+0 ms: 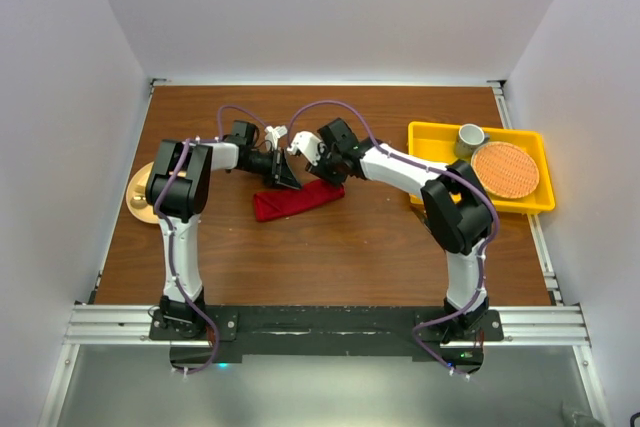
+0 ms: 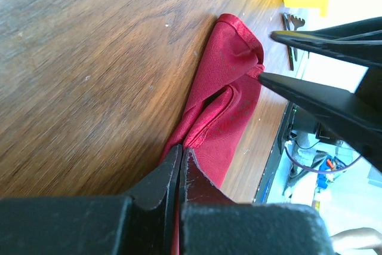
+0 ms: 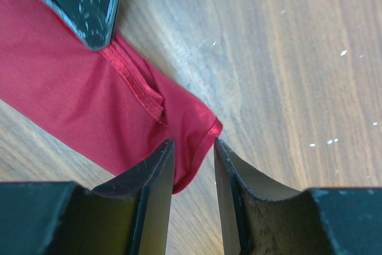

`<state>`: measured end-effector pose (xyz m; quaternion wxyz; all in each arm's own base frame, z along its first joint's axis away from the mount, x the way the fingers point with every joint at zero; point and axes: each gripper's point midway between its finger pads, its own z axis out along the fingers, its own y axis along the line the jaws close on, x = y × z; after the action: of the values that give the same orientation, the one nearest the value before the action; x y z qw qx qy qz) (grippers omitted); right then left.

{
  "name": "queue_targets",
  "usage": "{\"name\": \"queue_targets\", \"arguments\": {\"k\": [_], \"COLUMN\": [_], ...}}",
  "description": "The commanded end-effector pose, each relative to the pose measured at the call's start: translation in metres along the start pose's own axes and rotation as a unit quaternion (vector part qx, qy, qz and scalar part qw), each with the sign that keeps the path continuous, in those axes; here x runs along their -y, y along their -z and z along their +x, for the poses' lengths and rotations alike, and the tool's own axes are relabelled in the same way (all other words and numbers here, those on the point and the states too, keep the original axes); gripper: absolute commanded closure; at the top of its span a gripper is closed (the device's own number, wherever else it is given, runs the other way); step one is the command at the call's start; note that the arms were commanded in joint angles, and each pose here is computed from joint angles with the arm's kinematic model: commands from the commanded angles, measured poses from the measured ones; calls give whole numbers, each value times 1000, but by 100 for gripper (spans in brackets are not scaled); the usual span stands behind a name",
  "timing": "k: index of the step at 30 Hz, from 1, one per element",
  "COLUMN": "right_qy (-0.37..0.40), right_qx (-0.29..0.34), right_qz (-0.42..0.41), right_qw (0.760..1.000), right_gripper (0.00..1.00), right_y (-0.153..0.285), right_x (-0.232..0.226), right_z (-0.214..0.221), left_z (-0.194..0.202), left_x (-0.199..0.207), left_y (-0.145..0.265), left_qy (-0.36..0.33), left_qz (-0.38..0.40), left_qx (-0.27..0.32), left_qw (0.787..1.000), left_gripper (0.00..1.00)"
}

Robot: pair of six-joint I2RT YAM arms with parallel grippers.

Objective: Fold the napkin into a case and place the utensils inside
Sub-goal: Smooth out the smaller rectangle-folded napkin at the center of the board.

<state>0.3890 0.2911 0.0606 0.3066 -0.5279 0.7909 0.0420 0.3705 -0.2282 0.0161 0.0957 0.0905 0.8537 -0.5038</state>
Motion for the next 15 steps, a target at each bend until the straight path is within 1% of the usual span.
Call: {"name": "queue_targets", "arguments": {"k": [1,5,6,7,9,15], "right_qy": [18,30,41,49,69,71], "right_qx": [20,14,7,15,6,3], "right_qz": [16,18,18,32,47,84], "right_qw": [1000,999,999,998,997,994], "right_gripper": [63,64,64,65,65,74], "right_y": [5,-4,-7,-10,-16,-25], "right_x": [6,2,0,4,4,5], "right_z": [-7,-1,6,4,12,21], "left_z": [26,26,26,26,27,23], "left_x": [-50,-51,-52,-52,-53,-54], "left_y": [-5,-4,-4,-3,-3,-1], "left_qy": [17,20,18,20,20,22], "left_qz": [-78,-81,-81,-82,-82,-83], "left_qx": [-25,-24,-24,-24,-24,-21], "left_qw": [997,996,996,996,996,996], "left_gripper": [100,100,100,100,100,100]}}
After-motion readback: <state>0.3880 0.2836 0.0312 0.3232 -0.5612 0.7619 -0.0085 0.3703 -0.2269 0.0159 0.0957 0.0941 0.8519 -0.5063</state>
